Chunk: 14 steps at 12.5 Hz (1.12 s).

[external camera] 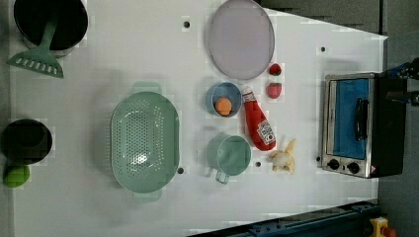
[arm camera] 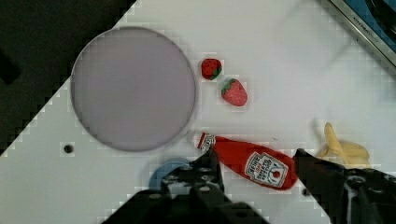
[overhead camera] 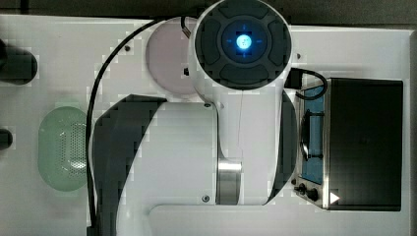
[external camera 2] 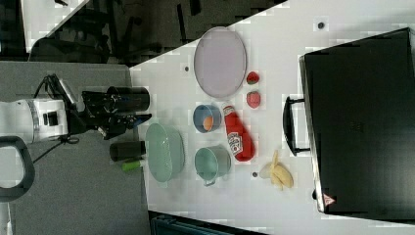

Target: Pick Ketchup from the table and place it in strainer.

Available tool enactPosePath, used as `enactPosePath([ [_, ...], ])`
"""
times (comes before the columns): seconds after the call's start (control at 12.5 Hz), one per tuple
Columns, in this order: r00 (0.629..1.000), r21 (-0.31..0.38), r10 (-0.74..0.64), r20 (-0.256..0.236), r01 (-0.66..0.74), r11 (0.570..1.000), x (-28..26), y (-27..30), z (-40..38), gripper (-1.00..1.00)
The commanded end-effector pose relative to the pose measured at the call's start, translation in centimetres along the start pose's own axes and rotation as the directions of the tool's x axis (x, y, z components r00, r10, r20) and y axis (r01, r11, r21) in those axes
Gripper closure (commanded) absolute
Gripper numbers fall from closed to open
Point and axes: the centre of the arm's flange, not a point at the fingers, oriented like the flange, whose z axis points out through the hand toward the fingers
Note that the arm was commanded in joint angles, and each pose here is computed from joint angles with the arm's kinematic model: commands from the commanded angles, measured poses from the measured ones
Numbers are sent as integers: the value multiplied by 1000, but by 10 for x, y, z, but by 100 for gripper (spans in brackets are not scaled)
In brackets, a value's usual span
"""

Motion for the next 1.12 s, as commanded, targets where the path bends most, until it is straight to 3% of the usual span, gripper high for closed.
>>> enactPosePath([
  [0.08,999,-28,-15,46,16,999,-34,54,-44,-58],
  [0.24,997,-51,-33,73,37,998,-33,49,-22,-100],
  [0.48,976,-93,-159,150,174,980,-35,40,35,-100],
  [0.64,927,-85,-318,199,339,937,-38,34,77,-100],
  [0.72,884,-69,-411,221,434,898,-39,32,98,-100],
  [0.88,754,-14,-612,237,633,774,-41,30,136,-100],
  [1.04,621,32,-760,193,770,637,-43,28,167,-100],
  [1.12,572,41,-804,160,810,585,-43,28,181,-100],
])
